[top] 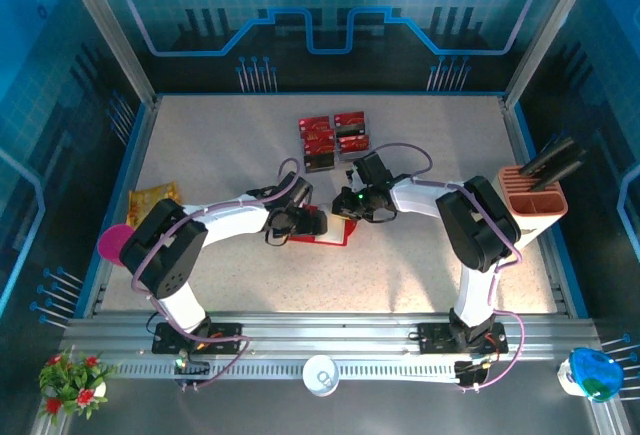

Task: Put the credit cards into the card holder
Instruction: Flip over the card slot on the card holder.

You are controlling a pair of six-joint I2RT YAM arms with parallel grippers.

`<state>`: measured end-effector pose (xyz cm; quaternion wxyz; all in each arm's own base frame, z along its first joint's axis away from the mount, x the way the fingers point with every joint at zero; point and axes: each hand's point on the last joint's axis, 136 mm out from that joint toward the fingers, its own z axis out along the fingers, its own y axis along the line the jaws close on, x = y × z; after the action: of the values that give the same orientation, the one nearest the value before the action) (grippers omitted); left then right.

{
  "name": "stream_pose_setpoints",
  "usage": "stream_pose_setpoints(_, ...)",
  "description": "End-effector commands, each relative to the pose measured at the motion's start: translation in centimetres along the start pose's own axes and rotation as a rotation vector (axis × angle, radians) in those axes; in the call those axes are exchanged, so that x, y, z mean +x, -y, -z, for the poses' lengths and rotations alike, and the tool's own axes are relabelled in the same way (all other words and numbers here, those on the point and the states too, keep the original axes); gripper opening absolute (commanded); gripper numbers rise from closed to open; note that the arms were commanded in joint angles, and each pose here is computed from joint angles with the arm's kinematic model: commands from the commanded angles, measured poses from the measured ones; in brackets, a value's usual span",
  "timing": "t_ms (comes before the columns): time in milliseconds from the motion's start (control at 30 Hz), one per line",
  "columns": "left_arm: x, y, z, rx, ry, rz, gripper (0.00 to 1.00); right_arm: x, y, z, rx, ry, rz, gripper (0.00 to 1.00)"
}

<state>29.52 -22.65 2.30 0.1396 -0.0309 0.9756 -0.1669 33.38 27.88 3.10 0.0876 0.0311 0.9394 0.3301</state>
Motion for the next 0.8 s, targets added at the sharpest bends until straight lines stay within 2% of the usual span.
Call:
stream_pose_setpoints(0,2.9,-1.9,-2.0,-0.041,-0.088,0.024,0.93,0.3,0.2,0.3,-0.005,-0.015,-0.001,0.13)
stream_pose_setpoints(67,2.6,-1.7,-1.9,-0.030,-0.078,0.027,0.99,0.4,0.4,0.2,-0.002,-0.019,-0.002,0.13)
stream_pose_setpoints(767,4.1,-4.0,-2.6,-0.125,-0.122,0.010,0.99,1.3,-1.4,-2.4,-0.009,-0.074,0.018,0.11)
